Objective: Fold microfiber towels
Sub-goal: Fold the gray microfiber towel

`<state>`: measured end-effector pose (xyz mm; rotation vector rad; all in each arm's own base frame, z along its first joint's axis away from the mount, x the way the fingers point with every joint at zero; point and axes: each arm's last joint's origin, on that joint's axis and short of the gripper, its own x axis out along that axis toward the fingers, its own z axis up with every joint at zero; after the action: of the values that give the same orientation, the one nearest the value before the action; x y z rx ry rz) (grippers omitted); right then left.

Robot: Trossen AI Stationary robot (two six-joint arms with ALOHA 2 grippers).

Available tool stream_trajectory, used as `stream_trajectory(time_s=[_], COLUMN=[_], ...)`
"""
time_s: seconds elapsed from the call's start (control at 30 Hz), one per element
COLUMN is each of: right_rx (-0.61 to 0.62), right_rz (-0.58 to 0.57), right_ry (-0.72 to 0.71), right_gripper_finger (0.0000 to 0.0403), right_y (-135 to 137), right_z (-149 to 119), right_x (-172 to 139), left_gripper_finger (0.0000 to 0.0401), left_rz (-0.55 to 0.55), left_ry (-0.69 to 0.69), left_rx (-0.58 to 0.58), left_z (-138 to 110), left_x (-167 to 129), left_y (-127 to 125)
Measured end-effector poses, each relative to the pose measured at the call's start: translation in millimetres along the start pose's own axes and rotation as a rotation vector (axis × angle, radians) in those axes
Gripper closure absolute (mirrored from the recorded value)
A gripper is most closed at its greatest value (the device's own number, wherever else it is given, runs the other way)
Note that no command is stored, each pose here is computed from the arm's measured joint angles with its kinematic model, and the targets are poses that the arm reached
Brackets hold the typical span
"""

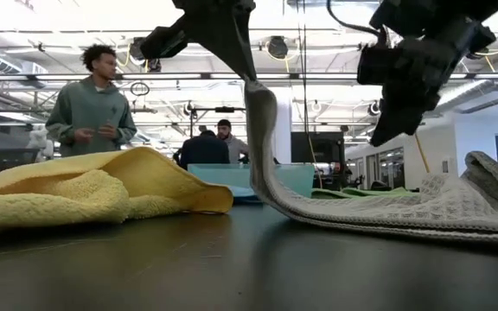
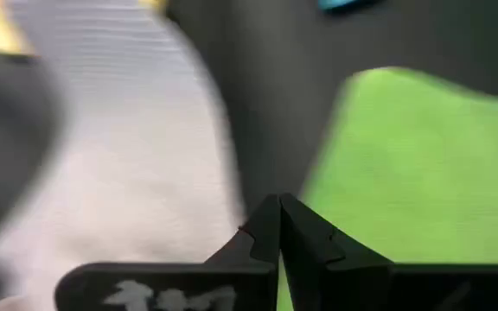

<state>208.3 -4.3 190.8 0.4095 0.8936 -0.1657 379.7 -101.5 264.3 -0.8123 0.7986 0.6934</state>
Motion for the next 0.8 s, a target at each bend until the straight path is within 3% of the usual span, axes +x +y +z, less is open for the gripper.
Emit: stream_trajectory(time_s=[0.2, 0.6, 0.8], right_rx=[-0.014, -0.063, -0.13], right_rz=[-0.111, -0.254, -0.314], right_ry=[0.016, 0.234, 0.485], right_gripper_finger=[0.0403, 0.0403, 0.0403], right_y=[-9.3, -32.5, -40.0], right_z=[-0.6, -24.4, -45.6], right_x=[8.1, 50.7, 44.5], left_gripper_finger=[0.0401, 0.0401, 0.0401], left_rz=[0.005, 0.007, 0.007], left_ry=[-0.005, -0.006, -0.006], left_rx=[-0.006, -0.003, 0.001], left_z=[3.1, 3.2, 3.1], left_x=[1.2, 1.2, 1.2], left_y=[1.1, 1.3, 1.3])
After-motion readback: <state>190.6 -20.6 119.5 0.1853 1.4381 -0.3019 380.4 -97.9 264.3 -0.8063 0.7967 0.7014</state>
